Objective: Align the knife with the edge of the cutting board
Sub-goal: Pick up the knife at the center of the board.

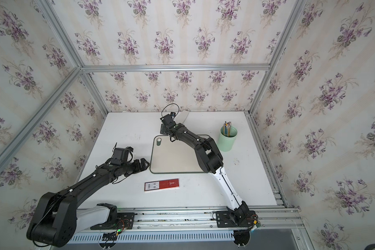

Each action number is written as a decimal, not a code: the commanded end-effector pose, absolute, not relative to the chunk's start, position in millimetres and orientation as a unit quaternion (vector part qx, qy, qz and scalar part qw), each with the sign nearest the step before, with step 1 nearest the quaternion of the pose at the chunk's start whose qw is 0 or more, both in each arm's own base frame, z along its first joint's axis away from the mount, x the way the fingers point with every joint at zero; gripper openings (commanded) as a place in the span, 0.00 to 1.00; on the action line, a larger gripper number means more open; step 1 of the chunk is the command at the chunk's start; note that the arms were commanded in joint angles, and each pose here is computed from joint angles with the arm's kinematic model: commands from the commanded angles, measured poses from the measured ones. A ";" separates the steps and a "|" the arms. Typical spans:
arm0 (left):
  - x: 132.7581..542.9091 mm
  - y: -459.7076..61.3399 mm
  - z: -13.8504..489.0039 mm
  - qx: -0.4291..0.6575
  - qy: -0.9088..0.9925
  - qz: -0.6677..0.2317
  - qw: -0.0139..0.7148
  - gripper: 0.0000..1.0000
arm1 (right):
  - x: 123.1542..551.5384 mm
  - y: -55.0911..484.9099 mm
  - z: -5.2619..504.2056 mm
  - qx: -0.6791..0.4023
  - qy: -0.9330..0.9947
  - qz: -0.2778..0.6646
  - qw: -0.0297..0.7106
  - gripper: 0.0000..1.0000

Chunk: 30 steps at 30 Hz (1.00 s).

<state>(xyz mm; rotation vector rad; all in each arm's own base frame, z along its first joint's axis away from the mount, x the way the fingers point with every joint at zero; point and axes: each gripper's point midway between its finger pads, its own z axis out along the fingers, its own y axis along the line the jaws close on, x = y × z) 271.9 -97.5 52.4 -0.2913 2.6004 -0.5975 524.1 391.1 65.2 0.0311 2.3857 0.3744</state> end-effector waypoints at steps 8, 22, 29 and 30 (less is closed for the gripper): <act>267.9 -103.4 49.6 -0.098 0.943 -0.233 0.217 1.00 | 518.6 370.1 0.8 -0.013 0.948 0.053 0.313 0.73; 268.2 -102.8 46.7 -0.100 0.944 -0.231 0.215 1.00 | 522.3 320.4 -2.9 0.001 0.963 0.031 0.268 0.44; 267.7 -101.2 47.6 -0.103 0.943 -0.228 0.219 1.00 | 512.5 279.3 -6.7 0.035 0.971 0.019 0.235 0.30; 268.0 -101.3 47.4 -0.103 0.943 -0.229 0.219 1.00 | 510.9 274.8 -12.1 0.036 0.973 0.018 0.229 0.28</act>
